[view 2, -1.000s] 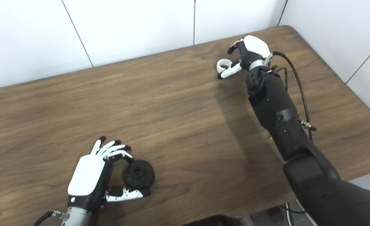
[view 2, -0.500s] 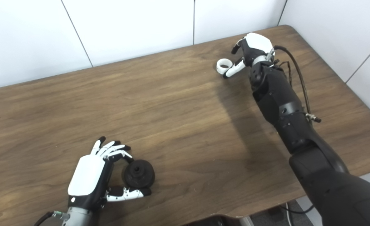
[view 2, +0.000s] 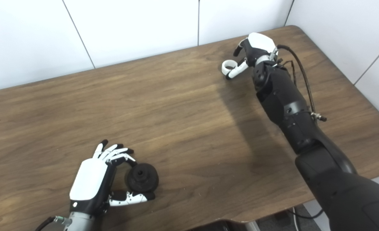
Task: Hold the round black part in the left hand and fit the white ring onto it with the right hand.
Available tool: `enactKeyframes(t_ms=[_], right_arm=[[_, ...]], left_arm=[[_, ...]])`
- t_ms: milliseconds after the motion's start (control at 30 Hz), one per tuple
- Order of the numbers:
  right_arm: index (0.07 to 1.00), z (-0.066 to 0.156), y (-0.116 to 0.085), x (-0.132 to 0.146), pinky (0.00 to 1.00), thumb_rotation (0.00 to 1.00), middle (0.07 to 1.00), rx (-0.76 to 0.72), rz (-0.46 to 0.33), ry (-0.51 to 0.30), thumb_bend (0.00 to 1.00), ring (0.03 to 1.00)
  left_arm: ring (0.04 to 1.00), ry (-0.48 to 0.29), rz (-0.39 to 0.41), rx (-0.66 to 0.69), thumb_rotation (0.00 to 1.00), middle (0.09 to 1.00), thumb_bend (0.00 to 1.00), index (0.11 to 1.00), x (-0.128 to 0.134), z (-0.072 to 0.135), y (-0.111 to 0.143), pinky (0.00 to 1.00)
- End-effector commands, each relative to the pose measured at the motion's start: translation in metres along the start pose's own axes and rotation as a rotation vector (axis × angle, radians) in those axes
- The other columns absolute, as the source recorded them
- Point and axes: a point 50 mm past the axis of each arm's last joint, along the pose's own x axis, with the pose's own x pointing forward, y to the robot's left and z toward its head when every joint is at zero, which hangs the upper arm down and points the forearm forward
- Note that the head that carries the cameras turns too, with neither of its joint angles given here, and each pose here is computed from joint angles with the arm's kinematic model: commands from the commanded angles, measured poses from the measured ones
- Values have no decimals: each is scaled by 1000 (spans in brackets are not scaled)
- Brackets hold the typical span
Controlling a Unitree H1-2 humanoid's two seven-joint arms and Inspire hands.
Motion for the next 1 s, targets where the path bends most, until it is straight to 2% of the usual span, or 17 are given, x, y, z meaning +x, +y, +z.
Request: enactKeyframes(t_ms=[0, 267, 967], right_arm=[[645, 13, -32, 7, 1000, 233, 924, 8, -88, -35, 899, 1000], [648, 15, -27, 7, 1000, 234, 924, 4, -71, -35, 897, 997], [633, 1, -18, 6, 997, 227, 914, -20, -48, -2, 894, 987]], left_arm=[[869, 16, -43, 20, 53, 760, 524, 483, -7, -2, -6, 1000], [865, 12, -39, 19, 52, 754, 524, 483, -7, -1, -5, 1000], [868, 13, -47, 23, 52, 758, 524, 483, -8, -2, -5, 1000]])
